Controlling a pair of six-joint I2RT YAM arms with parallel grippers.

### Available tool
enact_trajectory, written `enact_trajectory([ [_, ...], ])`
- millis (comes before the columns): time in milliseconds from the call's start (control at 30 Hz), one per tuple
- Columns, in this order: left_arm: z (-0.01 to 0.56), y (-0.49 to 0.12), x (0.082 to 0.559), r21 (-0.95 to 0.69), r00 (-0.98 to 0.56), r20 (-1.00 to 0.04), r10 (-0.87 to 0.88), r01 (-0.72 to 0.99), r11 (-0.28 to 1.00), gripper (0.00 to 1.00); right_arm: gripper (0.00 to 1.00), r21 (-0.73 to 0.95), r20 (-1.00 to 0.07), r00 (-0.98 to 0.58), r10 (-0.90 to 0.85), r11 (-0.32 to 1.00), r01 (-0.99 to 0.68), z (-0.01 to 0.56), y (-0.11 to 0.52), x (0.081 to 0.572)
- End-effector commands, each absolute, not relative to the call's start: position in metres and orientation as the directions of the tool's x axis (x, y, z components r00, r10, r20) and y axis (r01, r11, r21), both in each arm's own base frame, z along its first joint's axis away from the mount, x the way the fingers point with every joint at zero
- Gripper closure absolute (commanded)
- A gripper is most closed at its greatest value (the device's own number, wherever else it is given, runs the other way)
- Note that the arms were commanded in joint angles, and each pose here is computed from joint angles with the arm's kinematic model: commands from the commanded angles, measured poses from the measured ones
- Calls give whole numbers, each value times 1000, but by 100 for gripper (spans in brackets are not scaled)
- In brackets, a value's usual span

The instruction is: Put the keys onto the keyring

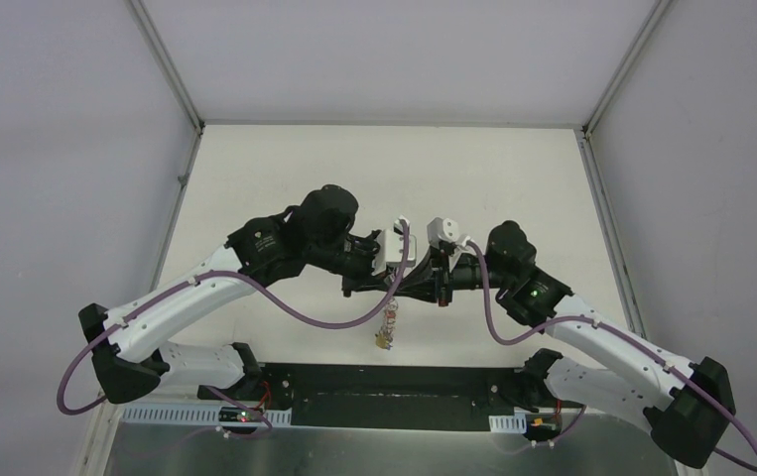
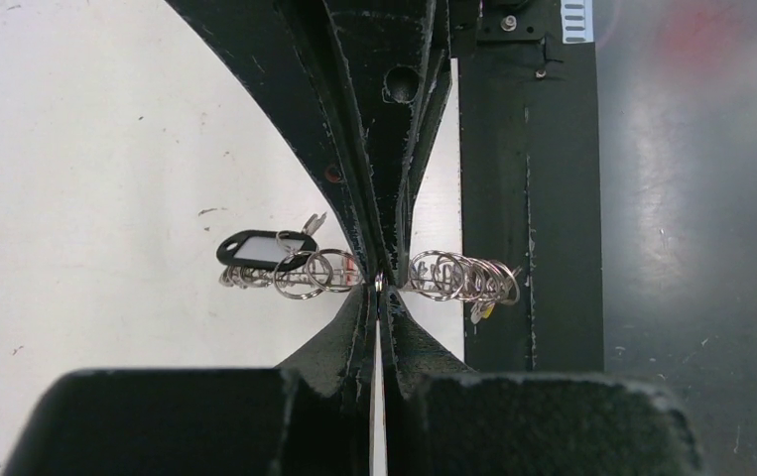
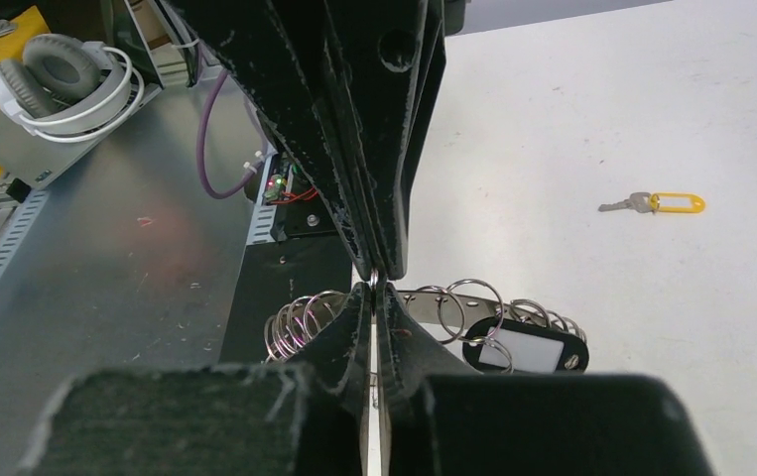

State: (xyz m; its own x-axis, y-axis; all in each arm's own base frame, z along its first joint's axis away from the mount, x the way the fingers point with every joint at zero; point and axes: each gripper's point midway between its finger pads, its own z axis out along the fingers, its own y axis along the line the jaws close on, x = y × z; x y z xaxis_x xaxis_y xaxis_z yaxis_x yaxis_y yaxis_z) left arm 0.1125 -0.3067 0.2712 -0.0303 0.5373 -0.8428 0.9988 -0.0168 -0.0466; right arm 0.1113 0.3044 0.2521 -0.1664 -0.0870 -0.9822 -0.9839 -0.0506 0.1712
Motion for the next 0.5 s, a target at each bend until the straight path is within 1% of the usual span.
enact_trajectory([
  [0,301,-314,113,54,74,-891,448,997,-58,100,100,87,-996,-86,-31,-16,-996,280,305,118],
  [100,305,-309,111,68,79,-901,427,997,-41,80,100,74,-997,-75,-18,11,-997,283,301,119],
  [133,308,-309,112,76,82,-908,410,997,-30,76,100,69,-998,-69,-12,13,-998,284,299,118],
  [233,313,-306,112,93,85,-931,354,996,6,66,100,60,-998,-60,-3,3,-998,288,298,114],
  [367,323,-303,113,113,93,-966,242,991,68,61,100,16,-1000,-16,12,-9,-1000,293,294,110],
  [467,322,-303,112,105,90,-984,154,990,97,60,100,-7,-1000,7,27,-16,-1000,298,291,106],
])
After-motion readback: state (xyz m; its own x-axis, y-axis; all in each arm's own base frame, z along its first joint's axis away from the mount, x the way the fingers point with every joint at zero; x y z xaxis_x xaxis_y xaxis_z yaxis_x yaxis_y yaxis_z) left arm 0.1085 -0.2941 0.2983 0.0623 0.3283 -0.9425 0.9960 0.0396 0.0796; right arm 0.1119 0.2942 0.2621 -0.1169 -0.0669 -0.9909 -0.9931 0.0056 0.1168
